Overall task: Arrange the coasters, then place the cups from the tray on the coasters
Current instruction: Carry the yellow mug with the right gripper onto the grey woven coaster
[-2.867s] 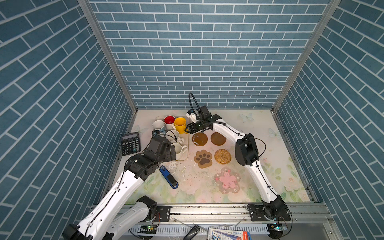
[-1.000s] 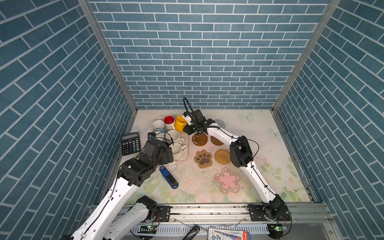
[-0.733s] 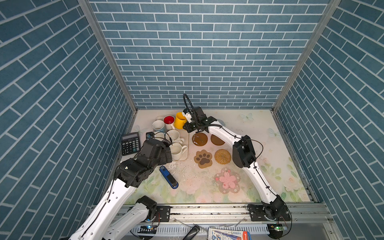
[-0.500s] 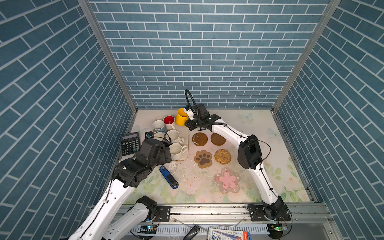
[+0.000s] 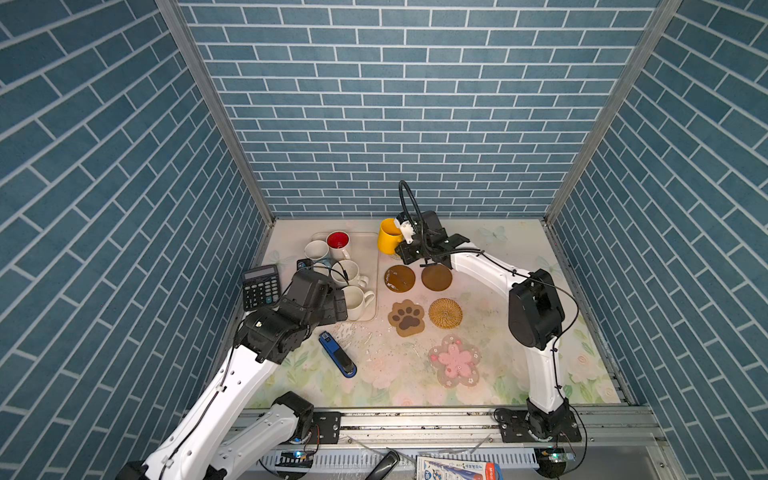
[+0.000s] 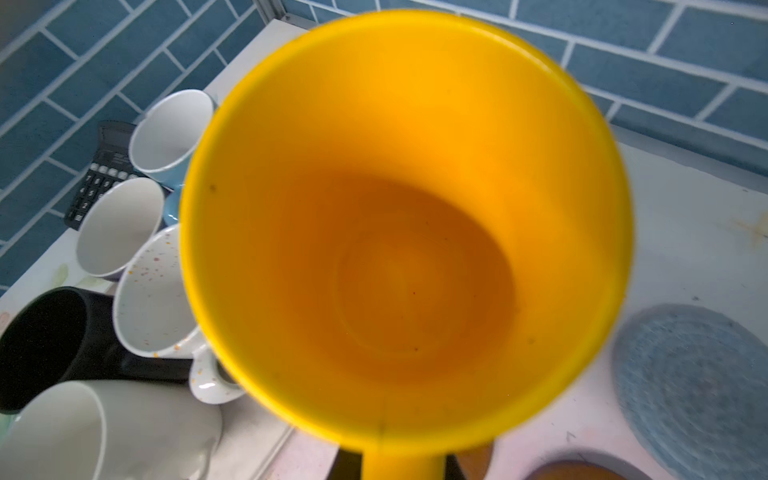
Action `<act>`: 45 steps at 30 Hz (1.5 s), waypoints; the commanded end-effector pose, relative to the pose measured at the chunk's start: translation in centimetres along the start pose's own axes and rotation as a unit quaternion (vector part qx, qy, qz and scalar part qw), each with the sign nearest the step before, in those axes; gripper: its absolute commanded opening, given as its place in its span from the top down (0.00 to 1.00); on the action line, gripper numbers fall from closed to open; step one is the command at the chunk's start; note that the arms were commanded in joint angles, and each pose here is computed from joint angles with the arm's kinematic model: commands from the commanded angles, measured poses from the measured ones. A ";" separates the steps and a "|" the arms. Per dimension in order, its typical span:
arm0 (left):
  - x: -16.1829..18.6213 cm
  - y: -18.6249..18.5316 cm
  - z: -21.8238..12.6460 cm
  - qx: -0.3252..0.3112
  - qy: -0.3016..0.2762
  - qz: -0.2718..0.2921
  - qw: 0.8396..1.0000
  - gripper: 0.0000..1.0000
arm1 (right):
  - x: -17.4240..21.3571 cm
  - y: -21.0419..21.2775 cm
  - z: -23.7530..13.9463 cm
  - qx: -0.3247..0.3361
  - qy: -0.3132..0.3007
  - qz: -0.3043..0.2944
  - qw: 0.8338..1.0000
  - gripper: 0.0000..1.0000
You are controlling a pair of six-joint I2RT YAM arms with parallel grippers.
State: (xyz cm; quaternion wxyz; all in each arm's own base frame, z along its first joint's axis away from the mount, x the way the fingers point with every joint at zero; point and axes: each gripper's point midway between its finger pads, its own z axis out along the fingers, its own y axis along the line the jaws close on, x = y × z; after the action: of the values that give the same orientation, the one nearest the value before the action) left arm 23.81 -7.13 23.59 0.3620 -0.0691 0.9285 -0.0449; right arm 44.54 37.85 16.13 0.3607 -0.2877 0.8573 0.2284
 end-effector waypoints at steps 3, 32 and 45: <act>-0.4 -1.1 1.3 0.011 0.004 -0.006 1.000 0.01 | -3.9 -3.0 -3.9 0.026 -0.081 -0.002 0.996 1.00; -0.1 -2.7 8.3 -0.027 0.040 0.012 0.999 0.01 | -0.1 -14.8 -0.1 0.182 -0.031 0.035 0.982 1.00; 0.2 -2.7 8.9 -0.031 0.043 0.012 0.999 0.01 | -0.7 -15.9 -0.5 0.188 -0.046 0.051 0.980 1.00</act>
State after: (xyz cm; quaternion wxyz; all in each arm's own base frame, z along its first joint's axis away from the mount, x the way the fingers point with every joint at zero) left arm 29.89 -10.59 17.92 0.3224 -0.0629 0.9442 -0.0258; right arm 52.83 25.58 8.77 0.3618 -0.1694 0.9129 0.0837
